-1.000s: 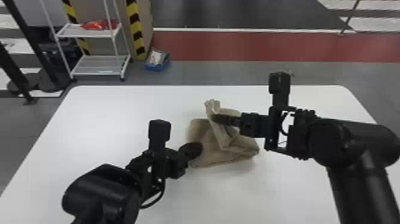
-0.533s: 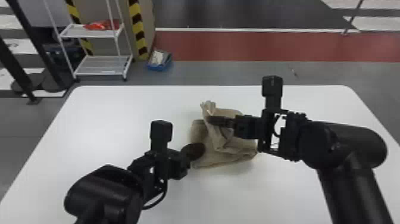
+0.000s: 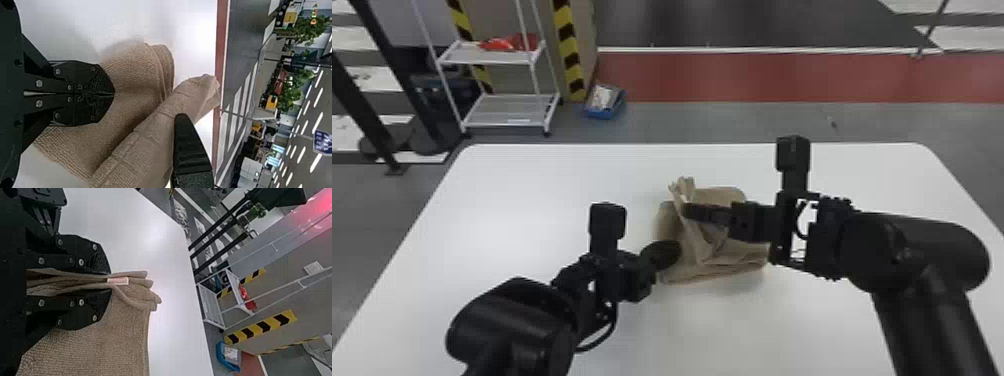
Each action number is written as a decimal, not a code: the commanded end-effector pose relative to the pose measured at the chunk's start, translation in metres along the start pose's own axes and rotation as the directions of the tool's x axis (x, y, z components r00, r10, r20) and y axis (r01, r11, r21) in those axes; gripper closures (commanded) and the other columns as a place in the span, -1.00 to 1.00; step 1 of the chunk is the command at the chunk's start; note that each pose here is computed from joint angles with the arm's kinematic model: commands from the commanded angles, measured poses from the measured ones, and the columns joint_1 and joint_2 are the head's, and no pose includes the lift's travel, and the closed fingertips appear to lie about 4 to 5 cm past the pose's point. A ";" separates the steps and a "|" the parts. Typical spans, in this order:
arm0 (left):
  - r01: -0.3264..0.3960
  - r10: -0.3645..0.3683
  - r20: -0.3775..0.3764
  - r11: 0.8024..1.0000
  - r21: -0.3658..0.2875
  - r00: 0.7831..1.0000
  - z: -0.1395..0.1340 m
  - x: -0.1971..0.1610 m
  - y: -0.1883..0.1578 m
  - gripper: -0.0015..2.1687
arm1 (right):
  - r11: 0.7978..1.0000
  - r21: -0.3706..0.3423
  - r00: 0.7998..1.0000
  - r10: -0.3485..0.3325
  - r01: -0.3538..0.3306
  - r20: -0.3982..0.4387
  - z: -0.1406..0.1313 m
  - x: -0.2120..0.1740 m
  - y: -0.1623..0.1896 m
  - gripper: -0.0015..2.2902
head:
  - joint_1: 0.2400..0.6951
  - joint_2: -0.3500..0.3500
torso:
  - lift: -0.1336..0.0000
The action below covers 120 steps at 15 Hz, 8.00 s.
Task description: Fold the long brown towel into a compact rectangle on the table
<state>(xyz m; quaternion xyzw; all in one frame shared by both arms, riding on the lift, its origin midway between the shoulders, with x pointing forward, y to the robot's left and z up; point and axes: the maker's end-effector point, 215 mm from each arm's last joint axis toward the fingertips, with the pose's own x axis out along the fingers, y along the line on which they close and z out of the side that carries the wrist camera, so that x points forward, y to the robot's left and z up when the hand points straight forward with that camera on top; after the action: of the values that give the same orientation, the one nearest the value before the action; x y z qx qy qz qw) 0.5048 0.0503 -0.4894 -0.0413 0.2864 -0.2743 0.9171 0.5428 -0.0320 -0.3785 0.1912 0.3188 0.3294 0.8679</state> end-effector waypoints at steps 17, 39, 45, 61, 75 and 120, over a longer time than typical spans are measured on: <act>-0.002 0.002 -0.005 1.000 0.002 1.000 -0.002 0.001 -0.007 0.91 | 0.996 0.016 0.980 -0.086 0.085 0.179 -0.044 -0.173 -0.072 0.96 | 1.00 -0.47 | -0.86; 0.008 -0.007 0.029 0.999 -0.035 1.000 0.023 -0.059 -0.001 0.91 | 0.982 0.017 0.973 -0.190 0.190 0.131 -0.025 -0.065 -0.146 0.96 | 1.00 -0.33 | -0.86; 0.037 -0.033 0.055 0.997 -0.073 0.998 0.027 -0.106 0.000 0.91 | 0.981 -0.027 0.950 -0.180 0.193 0.257 0.041 -0.026 -0.154 0.96 | 1.00 -0.24 | -0.86; -0.044 0.057 0.164 0.996 -0.079 0.985 0.062 -0.099 0.056 0.91 | 0.989 -0.042 0.976 -0.134 0.143 0.172 -0.061 -0.074 -0.107 0.96 | 1.00 -0.04 | -0.86; -0.050 0.063 0.200 0.996 -0.070 0.978 0.060 -0.061 0.072 0.91 | 0.986 -0.034 0.941 -0.144 0.162 0.306 -0.001 -0.106 -0.139 0.96 | 1.00 -0.06 | -0.86; -0.215 0.175 0.416 0.975 0.052 0.892 0.085 -0.113 0.043 -0.69 | 0.903 -0.257 0.868 -0.202 0.345 0.454 0.039 -0.238 -0.162 -0.96 | 1.00 -0.53 | -0.86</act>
<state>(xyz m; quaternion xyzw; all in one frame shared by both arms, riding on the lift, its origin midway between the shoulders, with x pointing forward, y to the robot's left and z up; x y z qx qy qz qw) 0.4990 0.1386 -0.3894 -0.0264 0.1195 -0.1890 0.9743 0.5029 -0.3137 -0.3396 0.0683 0.0919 0.2038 0.9723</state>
